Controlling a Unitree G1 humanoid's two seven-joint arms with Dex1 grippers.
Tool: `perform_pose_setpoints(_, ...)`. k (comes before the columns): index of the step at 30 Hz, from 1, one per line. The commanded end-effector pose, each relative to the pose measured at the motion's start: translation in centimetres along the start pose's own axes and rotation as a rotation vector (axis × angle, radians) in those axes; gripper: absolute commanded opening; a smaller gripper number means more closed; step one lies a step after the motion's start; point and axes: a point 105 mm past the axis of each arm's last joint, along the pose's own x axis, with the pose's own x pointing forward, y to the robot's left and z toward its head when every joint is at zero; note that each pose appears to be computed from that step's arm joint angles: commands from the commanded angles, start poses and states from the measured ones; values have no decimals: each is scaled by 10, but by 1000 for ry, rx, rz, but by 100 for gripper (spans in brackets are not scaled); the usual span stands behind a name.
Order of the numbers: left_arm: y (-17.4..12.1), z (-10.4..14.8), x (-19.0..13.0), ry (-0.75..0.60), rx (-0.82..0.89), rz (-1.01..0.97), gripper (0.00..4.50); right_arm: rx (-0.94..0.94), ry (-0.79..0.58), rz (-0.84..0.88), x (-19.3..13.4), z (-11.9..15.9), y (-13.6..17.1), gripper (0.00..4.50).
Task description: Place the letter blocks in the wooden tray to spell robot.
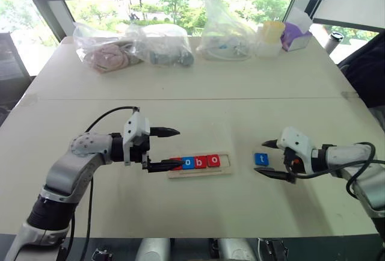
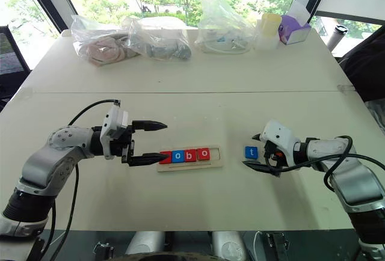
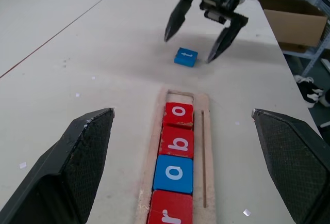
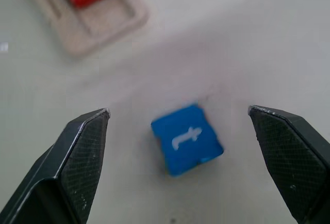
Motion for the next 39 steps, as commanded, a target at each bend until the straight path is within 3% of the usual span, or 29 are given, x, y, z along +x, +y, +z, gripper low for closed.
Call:
perform_pose_setpoints(1,-2,8,-1,-10,42,4,450,-89,1,17,-5,0,-11,443)
perform_pose_setpoints(4,-2,8,-2,-10,41,7,450,-92,-2,36,-2,-2,-13,443)
perform_pose_setpoints(7,-2,8,-2,-9,42,10,450,-106,4,44,0,-5,-14,362)
perform_pose_setpoints(12,-1,8,-2,-9,43,12,450,-114,-17,45,2,-1,-14,112)
perform_pose_setpoints(16,-1,8,-3,-9,43,12,450,-152,-37,54,3,9,-11,112)
perform_pose_setpoints(23,-2,9,-1,-11,47,3,450,-252,-132,191,23,61,11,112)
perform_pose_setpoints(39,-4,9,-2,-13,43,24,450,-308,-84,275,50,60,17,112)
